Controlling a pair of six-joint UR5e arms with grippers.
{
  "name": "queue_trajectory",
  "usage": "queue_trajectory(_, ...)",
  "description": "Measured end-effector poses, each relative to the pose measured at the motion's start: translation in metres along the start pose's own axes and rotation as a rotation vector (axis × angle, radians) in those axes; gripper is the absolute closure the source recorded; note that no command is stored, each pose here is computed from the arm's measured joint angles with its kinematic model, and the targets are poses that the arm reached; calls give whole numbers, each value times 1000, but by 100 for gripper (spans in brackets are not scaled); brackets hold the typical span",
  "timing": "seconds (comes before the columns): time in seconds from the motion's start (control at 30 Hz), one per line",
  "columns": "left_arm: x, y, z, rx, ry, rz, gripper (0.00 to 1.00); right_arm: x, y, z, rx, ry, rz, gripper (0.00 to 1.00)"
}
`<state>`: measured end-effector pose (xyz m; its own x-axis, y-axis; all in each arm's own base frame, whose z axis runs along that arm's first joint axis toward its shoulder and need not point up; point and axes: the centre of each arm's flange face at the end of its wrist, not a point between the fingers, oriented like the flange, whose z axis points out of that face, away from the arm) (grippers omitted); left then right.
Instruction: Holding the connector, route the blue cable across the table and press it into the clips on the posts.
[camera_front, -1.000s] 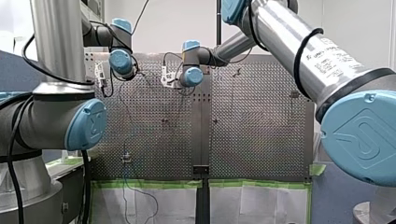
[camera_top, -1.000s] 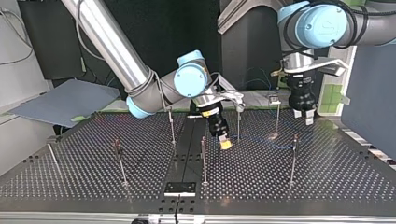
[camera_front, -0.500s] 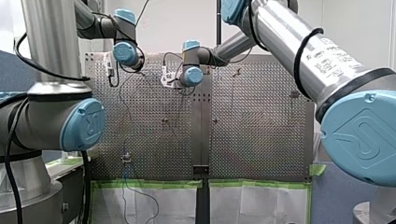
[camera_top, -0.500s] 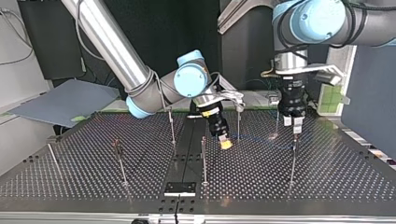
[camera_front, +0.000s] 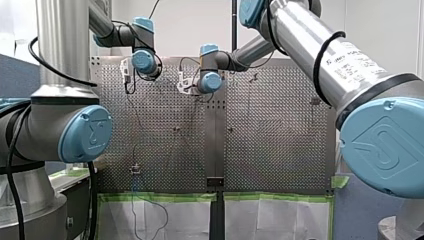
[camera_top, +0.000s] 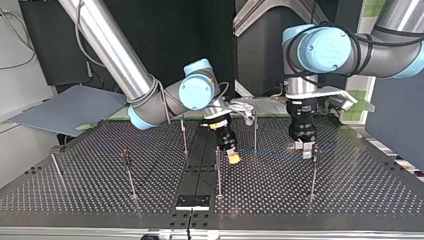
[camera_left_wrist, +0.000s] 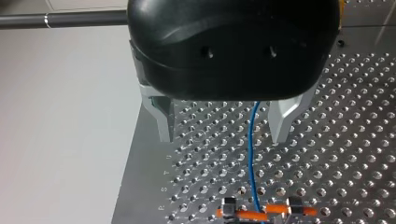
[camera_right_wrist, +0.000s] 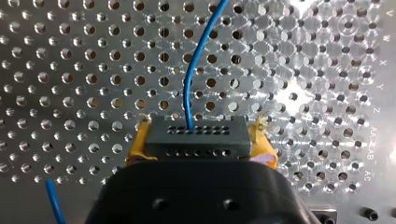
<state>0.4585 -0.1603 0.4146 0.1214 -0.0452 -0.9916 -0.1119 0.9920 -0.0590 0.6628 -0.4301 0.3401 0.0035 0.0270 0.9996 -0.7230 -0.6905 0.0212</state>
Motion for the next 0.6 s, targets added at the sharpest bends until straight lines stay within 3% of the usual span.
queue_trajectory(0.6,19,-11,36,8,-7,-9,0,1,0,0,11,-1,-12,100)
